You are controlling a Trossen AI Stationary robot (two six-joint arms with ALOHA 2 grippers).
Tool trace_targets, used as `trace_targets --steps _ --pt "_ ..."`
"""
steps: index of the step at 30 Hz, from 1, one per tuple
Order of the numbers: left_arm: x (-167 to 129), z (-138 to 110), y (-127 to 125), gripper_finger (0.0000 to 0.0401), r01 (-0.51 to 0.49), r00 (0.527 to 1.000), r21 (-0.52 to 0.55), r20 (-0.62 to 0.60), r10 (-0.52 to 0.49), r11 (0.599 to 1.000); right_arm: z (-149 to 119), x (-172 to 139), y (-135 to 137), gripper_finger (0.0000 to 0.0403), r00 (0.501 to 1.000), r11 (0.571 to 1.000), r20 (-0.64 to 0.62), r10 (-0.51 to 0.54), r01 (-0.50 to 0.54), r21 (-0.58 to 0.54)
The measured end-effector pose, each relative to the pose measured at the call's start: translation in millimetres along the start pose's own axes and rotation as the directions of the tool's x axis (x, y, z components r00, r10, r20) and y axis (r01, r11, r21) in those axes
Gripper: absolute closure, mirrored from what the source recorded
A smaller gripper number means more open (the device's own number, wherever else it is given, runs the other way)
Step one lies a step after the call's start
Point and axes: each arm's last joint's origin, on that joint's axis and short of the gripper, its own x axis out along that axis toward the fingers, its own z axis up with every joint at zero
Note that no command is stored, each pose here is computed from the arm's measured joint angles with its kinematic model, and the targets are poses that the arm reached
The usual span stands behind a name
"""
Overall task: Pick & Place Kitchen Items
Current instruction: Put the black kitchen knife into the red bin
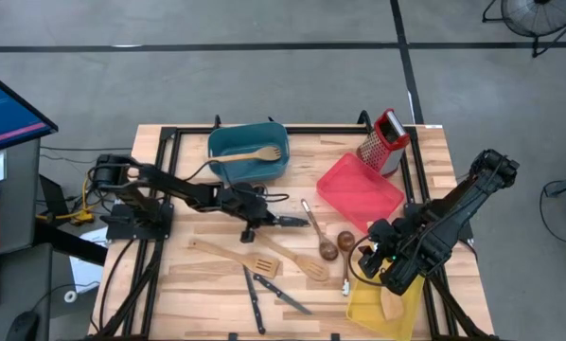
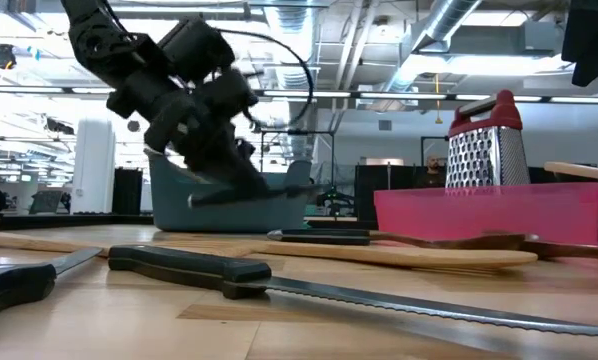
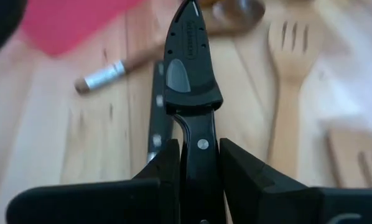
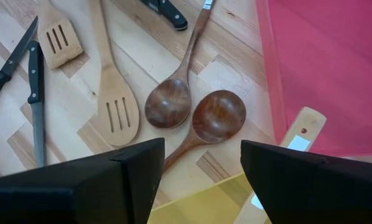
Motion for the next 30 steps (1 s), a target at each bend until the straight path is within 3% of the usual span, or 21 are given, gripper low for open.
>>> trace_targets --steps 8,14,19,30 --pt "-39.6 36.4 -1.8 0.0335 -0.009 0.980 -0.031 0.197 0.015 0.999 0.0 0.0 0.2 0.0182 1.000 1.000 0.000 0.002 -0.002 0.001" --pt "-88.1 65.9 -5.4 0.0335 -0.006 0.917 -0.060 0.398 0.030 0.998 0.0 0.0 0.2 0.0182 1.000 1.000 0.000 0.002 -0.002 0.001" --pt "-135.1 83.5 -11.0 0.0334 0.017 0.827 -0.055 0.562 0.016 0.998 0.0 0.0 0.2 0.0182 1.000 1.000 0.000 0.002 -0.002 0.001" --pt "-215.8 98.4 -27.0 0.0334 0.214 0.564 0.069 0.806 -0.181 0.974 0.6 0.0 0.7 0.0182 1.000 1.000 0.022 0.007 -0.007 0.004"
